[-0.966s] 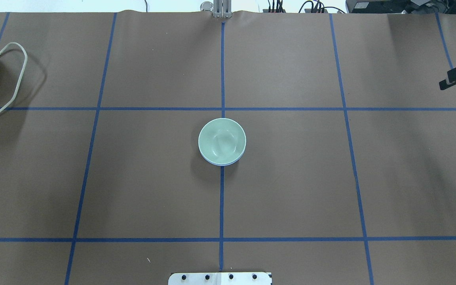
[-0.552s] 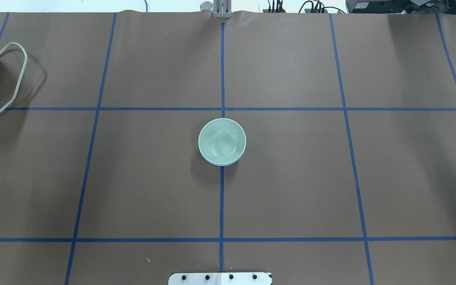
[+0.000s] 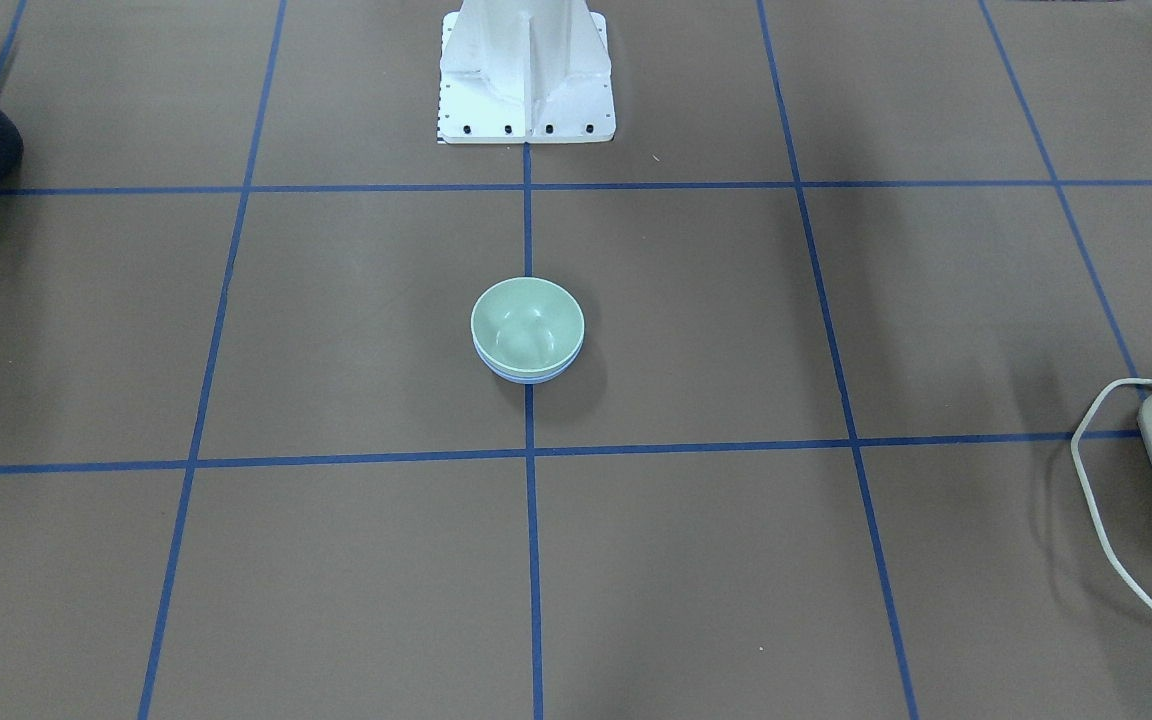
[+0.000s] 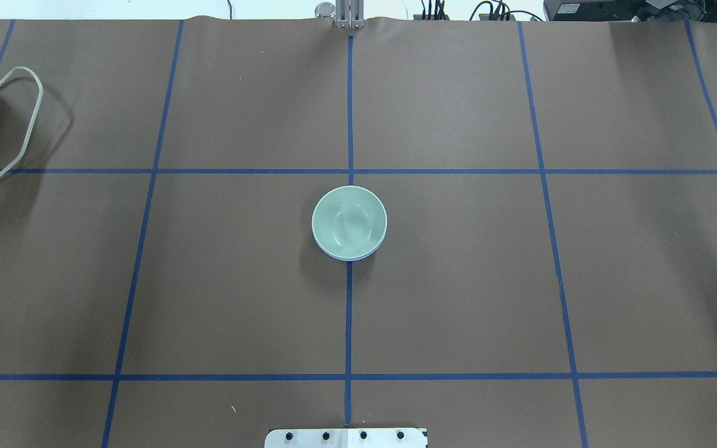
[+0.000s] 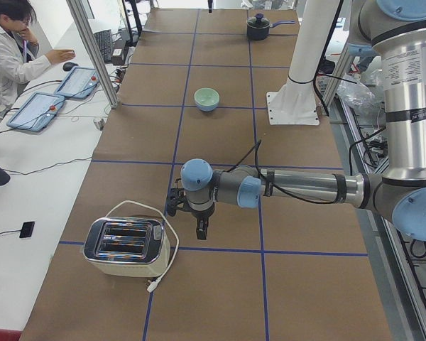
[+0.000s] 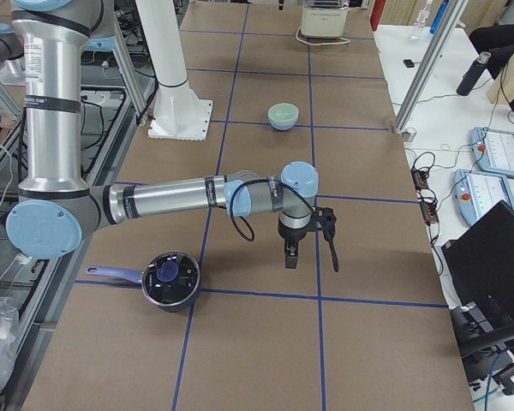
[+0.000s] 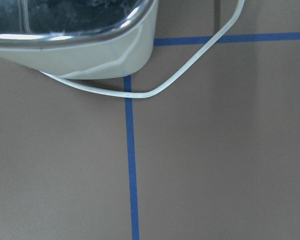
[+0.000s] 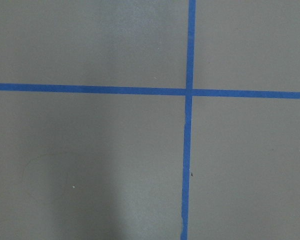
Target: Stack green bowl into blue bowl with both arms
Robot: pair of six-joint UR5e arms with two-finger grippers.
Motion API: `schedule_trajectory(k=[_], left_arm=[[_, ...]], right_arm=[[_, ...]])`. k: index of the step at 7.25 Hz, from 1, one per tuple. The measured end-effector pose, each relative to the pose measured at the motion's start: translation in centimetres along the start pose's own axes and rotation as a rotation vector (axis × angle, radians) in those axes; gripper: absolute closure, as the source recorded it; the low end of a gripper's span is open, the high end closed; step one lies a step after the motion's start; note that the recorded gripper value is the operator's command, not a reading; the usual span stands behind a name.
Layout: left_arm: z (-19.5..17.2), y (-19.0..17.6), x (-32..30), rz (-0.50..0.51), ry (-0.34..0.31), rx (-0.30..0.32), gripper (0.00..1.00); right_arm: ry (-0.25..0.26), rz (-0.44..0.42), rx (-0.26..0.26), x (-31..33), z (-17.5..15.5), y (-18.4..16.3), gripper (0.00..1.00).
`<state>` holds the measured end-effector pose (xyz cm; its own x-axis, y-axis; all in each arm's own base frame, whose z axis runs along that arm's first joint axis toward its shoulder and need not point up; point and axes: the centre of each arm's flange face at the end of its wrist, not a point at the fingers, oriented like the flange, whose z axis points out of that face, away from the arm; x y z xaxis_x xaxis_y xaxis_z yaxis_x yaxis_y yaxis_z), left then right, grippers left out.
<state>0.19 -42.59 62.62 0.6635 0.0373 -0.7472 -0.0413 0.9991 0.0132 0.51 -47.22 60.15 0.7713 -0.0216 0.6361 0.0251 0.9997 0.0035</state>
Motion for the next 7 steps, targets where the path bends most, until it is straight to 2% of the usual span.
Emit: schedule_trajectory(k=[5,7], left_arm=[[-0.8,0.1,-0.9,-0.021,-0.011,0.017,0.01],[-0.8,0.4,-1.6,-0.012,-0.019,0.019,0.01]], right_arm=[[-0.004,0.008,-0.035,1.6,1.5,1.9,0.0],[-0.013,-0.042,-0.051,2.0,1.9,2.6,0.0]])
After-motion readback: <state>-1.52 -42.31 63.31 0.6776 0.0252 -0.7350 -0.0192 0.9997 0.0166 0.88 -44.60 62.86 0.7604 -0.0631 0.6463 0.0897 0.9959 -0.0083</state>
